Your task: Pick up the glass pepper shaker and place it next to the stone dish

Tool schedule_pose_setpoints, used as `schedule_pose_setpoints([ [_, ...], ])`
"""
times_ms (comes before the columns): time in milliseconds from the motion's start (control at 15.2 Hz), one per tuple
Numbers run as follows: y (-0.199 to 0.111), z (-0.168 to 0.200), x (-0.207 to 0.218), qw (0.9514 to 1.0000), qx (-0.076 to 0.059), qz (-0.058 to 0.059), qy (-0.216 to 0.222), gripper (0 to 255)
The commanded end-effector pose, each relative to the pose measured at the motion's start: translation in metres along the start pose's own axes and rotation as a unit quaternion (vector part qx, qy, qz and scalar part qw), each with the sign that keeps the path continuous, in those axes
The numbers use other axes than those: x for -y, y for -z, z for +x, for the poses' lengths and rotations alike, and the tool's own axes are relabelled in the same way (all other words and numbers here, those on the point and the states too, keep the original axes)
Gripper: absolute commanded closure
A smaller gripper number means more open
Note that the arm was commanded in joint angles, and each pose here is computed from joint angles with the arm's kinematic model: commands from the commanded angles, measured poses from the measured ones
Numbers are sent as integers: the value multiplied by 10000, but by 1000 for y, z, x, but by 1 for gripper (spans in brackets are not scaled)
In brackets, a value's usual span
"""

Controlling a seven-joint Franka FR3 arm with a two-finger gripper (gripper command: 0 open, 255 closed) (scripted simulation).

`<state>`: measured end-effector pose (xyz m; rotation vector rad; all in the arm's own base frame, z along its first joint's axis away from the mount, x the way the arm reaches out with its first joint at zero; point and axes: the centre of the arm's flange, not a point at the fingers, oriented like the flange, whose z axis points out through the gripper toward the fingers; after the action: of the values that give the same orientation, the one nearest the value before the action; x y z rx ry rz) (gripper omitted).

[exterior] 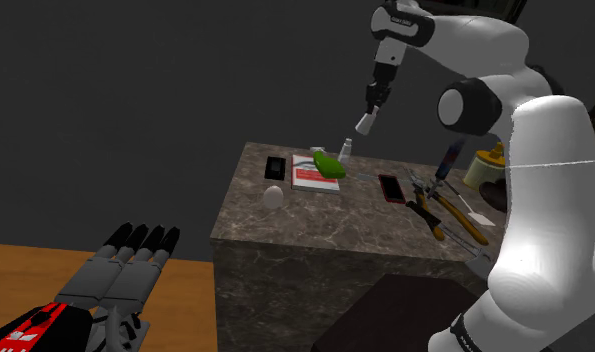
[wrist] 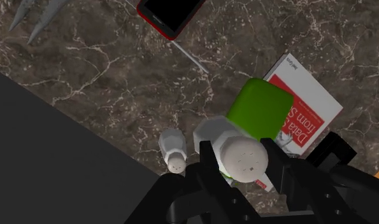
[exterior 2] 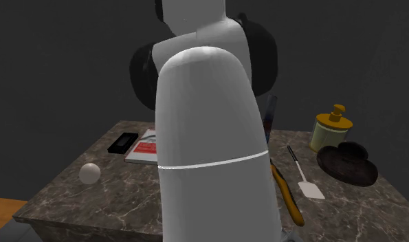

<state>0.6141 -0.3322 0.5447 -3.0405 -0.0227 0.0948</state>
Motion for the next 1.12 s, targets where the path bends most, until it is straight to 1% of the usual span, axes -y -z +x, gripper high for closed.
schedule_pose_setpoints([
  [0, -5, -29, -8, 10000, -4, 10, 6, 255],
  [1056, -9, -226, -84, 10000, -4, 10, 6, 255],
])
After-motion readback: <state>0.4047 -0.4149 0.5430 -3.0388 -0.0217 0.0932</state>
